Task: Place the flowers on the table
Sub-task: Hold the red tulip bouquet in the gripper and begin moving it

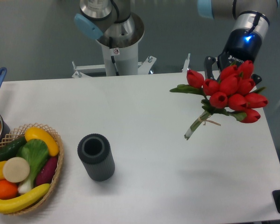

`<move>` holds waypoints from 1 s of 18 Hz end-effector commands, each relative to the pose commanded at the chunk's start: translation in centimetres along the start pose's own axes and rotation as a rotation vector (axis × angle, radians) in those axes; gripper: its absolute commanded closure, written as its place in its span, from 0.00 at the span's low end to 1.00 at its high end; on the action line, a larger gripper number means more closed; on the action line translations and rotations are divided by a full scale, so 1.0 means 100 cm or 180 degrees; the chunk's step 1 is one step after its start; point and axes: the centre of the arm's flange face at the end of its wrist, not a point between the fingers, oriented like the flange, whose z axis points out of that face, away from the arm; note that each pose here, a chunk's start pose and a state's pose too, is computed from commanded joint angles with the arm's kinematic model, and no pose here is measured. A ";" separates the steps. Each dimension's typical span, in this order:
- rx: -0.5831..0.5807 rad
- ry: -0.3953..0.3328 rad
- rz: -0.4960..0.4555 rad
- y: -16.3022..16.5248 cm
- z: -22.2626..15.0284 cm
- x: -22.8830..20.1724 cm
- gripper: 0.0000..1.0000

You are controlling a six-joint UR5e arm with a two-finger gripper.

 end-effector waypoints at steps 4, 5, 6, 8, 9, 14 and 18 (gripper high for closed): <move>-0.0022 -0.0005 -0.0008 0.001 0.001 0.003 0.68; -0.0027 -0.0008 -0.0013 0.001 0.000 0.003 0.68; -0.0037 -0.0008 -0.0022 0.003 0.001 0.004 0.68; -0.0084 -0.0035 -0.0018 0.004 0.001 0.004 0.68; -0.0133 -0.0067 0.0006 0.003 -0.001 0.005 0.68; -0.0635 -0.0331 0.0103 0.003 -0.002 0.012 0.68; -0.1091 -0.0466 0.0202 0.005 0.014 0.022 0.68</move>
